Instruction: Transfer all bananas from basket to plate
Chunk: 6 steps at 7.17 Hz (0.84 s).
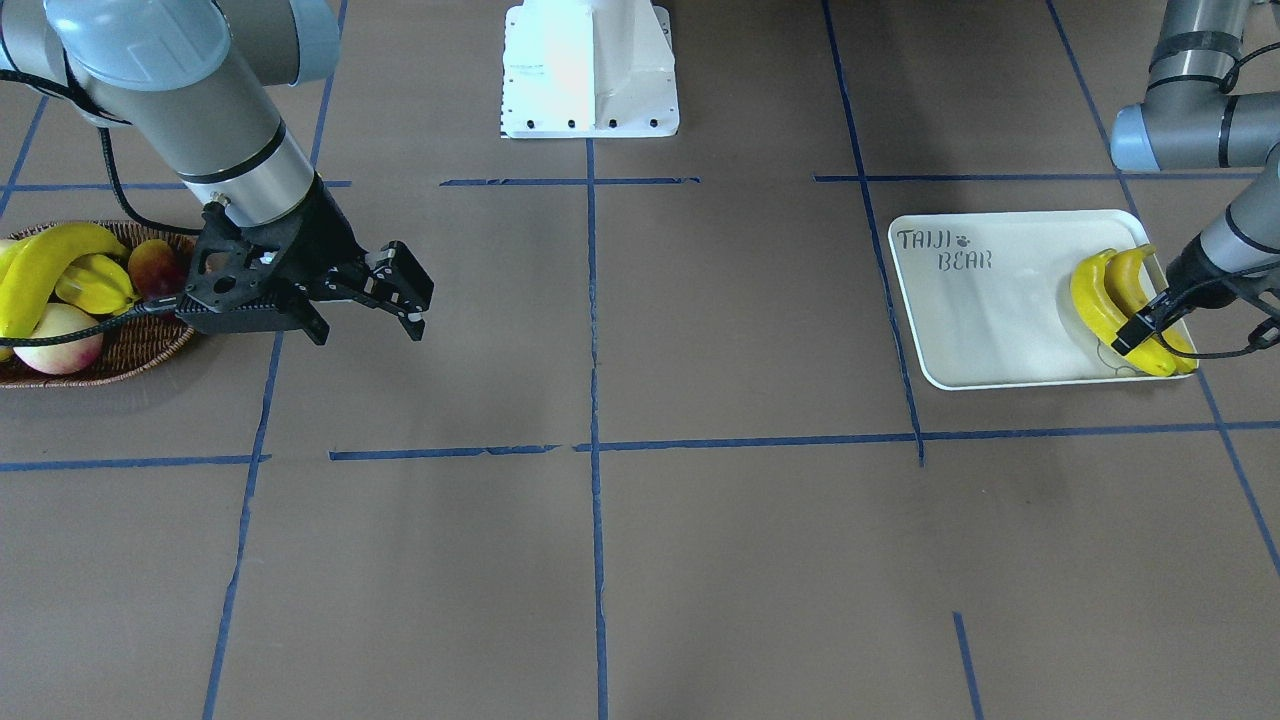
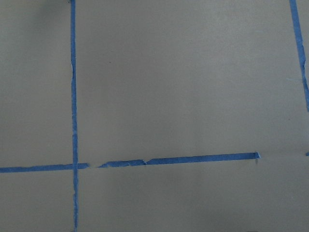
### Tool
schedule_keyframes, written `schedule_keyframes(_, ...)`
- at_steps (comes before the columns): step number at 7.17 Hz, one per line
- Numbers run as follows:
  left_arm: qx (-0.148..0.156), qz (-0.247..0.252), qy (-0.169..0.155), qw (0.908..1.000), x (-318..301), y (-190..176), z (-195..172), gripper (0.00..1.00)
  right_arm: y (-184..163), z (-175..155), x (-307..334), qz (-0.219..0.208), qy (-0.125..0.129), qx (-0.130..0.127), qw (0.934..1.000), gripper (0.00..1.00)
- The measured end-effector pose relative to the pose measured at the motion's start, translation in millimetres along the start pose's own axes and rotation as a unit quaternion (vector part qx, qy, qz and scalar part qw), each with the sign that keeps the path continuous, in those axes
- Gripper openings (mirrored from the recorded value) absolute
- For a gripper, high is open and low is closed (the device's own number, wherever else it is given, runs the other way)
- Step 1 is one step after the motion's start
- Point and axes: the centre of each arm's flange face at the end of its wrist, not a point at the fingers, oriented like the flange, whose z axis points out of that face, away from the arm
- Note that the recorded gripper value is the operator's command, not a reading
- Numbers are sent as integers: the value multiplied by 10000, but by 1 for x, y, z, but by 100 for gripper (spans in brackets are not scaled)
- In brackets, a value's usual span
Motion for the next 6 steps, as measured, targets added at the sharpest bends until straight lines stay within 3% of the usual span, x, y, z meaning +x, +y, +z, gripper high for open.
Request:
schedule_keyframes(2,-85,-53,282,9996,0,-16,-26,100,-3,-1,5,32,32,6,10000,100)
schedule_keyframes(3,-234,-54,637,9977,12,-25,-52,100,-6,-1,13,40,125,-23,9999,100)
schedule_keyframes(6,-282,435,1356,9894,83,-24,-110,100,-5,-18,68,-399,662,-219,9968,100)
